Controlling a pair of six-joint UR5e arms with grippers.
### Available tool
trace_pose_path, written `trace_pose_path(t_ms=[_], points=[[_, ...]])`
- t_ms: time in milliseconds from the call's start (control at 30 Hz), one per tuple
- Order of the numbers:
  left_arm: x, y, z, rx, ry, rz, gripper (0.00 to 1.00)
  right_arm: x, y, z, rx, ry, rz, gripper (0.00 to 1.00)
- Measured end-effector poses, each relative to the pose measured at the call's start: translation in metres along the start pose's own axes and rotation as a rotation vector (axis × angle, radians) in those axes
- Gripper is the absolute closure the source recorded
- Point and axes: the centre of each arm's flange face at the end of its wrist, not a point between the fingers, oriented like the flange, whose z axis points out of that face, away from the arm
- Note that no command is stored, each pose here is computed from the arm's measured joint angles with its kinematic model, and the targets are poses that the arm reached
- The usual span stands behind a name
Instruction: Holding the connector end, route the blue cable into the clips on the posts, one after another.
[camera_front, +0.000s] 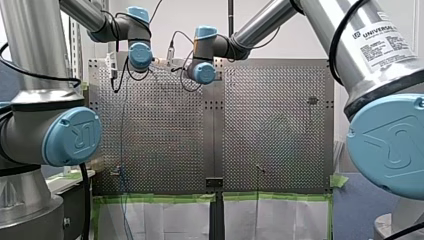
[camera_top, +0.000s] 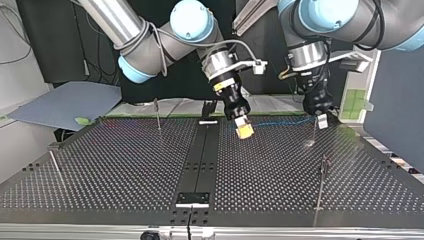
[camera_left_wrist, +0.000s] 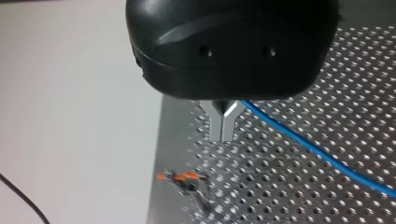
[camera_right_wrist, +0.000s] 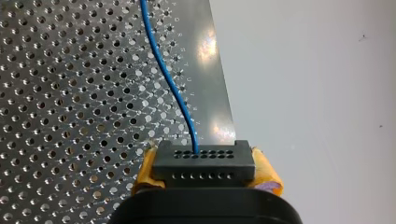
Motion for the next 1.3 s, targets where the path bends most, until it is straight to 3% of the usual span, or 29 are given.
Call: trace_pose_path(t_ms=[300, 700, 1133, 1300], points=[[-0.020, 0.009, 0.015, -0.016, -0.021, -0.024, 1.00, -0.011, 0.002, 0.013, -0.011, -0.024, -0.001, 1.00], [-0.012, 0.028, 0.052, -0.016, -0.012, 0.008, 1.00, -0.002, 0.014, 0.030, -0.025, -0.014, 0.002, 1.00], [-0.012, 0.016, 0.084, 0.067, -0.010, 0.023, 1.00, -0.007, 0.018, 0.042, -0.019, -0.017, 0.000, 1.00], [-0.015, 0.015, 0.091, 0.076, -0.014, 0.018, 1.00, -0.009, 0.016, 0.048, -0.016, -0.020, 0.000, 1.00]])
